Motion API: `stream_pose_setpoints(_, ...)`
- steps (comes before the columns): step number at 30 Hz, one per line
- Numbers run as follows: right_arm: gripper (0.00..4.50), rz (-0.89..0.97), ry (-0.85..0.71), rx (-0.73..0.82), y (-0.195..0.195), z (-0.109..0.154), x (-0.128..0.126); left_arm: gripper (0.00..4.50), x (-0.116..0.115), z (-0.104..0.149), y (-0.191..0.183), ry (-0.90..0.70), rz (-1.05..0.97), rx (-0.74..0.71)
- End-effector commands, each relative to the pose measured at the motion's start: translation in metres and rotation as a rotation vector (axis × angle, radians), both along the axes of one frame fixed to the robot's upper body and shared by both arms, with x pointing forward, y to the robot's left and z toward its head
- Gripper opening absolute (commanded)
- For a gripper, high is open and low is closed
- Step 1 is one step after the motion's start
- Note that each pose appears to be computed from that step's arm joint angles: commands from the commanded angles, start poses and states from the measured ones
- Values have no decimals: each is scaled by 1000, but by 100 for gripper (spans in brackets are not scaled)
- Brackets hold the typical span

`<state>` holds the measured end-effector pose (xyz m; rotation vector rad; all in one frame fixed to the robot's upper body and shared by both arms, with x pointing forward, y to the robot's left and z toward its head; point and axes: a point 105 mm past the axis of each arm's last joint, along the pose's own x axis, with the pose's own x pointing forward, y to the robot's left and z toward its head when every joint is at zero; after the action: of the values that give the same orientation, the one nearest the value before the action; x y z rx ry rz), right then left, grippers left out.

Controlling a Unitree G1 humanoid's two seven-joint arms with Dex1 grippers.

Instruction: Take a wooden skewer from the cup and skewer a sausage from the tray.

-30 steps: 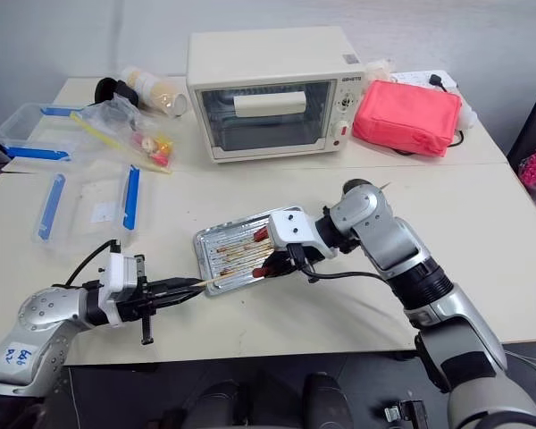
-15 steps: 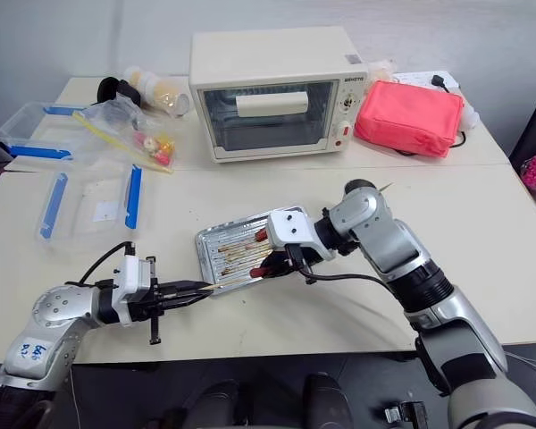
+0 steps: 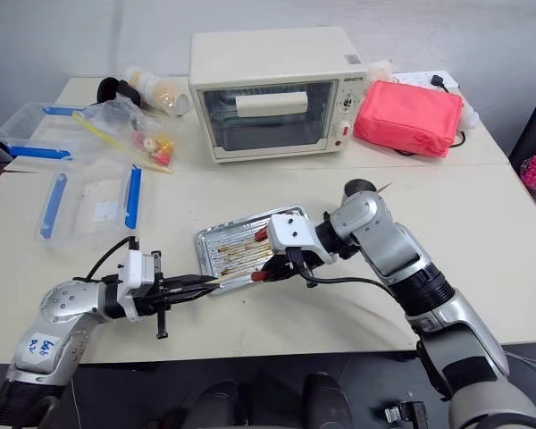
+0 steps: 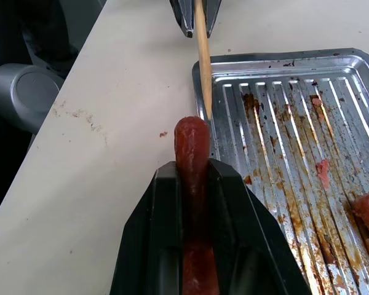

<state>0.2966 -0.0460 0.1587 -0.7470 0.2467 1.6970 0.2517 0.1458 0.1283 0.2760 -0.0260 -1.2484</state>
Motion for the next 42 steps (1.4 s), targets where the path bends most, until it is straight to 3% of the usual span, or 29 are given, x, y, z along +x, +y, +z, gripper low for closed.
stream_pose_setpoints(1, 52, 14, -23, 10, 0, 7, -2, 0, -1, 1, -2, -3, -12, -2)
stream_pose_setpoints(42, 52, 10, -34, 23, -3, 15, 1, 0, 0, -9, -4, 26, 3, 1)
